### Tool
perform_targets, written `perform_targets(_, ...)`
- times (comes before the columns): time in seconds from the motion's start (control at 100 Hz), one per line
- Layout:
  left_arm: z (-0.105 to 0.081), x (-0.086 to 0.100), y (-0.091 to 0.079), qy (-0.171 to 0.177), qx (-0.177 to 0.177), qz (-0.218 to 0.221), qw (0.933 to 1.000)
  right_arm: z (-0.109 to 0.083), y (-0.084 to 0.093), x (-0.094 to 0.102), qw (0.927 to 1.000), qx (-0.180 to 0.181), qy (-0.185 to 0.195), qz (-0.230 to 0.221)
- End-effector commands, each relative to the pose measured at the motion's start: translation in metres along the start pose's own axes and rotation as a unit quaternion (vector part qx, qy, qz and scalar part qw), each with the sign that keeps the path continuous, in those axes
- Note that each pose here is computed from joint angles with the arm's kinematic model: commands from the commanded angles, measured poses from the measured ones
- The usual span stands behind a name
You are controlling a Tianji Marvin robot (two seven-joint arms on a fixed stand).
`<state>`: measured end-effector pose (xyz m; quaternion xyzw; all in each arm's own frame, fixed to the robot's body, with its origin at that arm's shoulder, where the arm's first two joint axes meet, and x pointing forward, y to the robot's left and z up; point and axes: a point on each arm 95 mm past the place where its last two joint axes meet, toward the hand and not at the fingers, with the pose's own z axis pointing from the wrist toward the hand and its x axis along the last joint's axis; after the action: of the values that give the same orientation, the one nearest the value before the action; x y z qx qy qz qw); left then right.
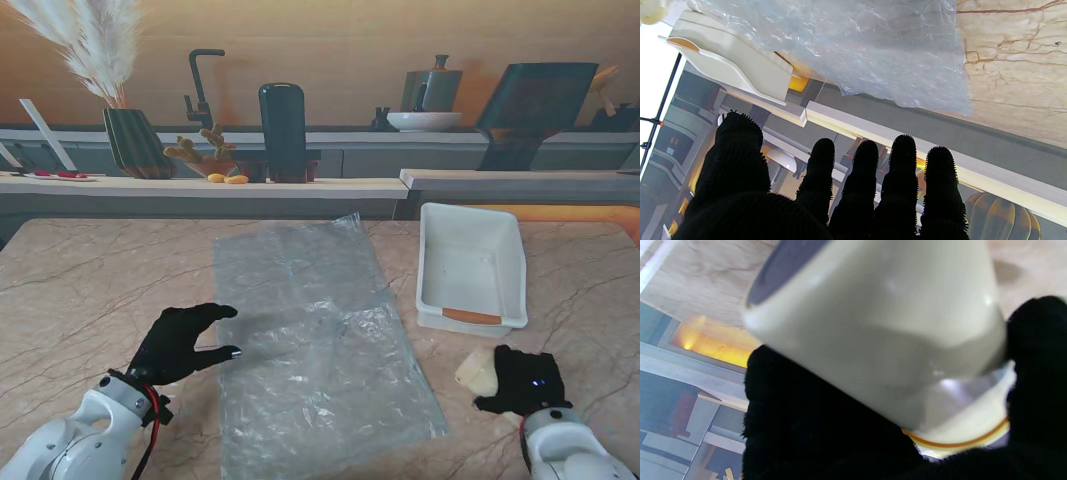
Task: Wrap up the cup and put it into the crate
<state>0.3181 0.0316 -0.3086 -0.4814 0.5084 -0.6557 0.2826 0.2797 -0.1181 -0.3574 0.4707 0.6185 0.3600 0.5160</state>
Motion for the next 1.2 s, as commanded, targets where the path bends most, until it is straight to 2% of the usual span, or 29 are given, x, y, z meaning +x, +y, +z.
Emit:
perform_targets(0.0,-0.001,-0.001,0.002,-0.005,-0.002,-0.004,1.0,-0.027,-0.02,0.009,0.9992,0.03,0.027,0.0)
perform_targets(0.13,-0.002,-0.004,0.003,-0.009,0.002,-0.004,1.0,-0.047,0.011,0.009,0.9974,-0.03,0.066,-0.004)
perform_targets(0.23,-0.004,-0.006,0.003,-0.01,0.004,-0.001,0.9999,-0.055,0.033,0.015,0.9899,-0.088,0.111,0.004)
perform_targets(0.33,-0.007,-0.009,0.004,-0.01,0.005,0.006,0.9999,-0.054,0.053,0.026,0.9756,-0.128,0.176,0.025)
perform_targets(0.42,-0.008,-0.012,0.007,-0.012,0.004,0.008,0.9999,-0.041,0.073,0.042,0.958,-0.142,0.242,0.059)
perform_targets(0.51,-0.009,-0.016,0.01,-0.019,0.0,0.009,0.9998,-0.021,0.09,0.065,0.9384,-0.134,0.307,0.084)
perform_targets(0.6,-0.01,-0.019,0.012,-0.022,0.004,0.013,0.9997,0.0,0.103,0.091,0.9213,-0.129,0.354,0.096)
perform_targets(0.71,-0.009,-0.022,0.014,-0.017,0.005,0.017,0.9997,0.022,0.113,0.119,0.9066,-0.119,0.391,0.105)
perform_targets(0.85,-0.009,-0.023,0.019,-0.009,0.006,0.01,0.9999,0.045,0.121,0.148,0.893,-0.099,0.424,0.112)
perform_targets(0.94,-0.011,-0.022,0.023,-0.007,0.002,0.007,1.0,0.057,0.121,0.163,0.8882,-0.083,0.438,0.111)
perform_targets(1.12,-0.01,-0.018,0.03,0.0,-0.006,0.008,1.0,0.08,0.114,0.188,0.8781,-0.047,0.466,0.099)
perform_targets(1.19,-0.007,-0.015,0.032,0.002,0.006,0.008,0.9999,0.086,0.11,0.196,0.873,-0.037,0.477,0.094)
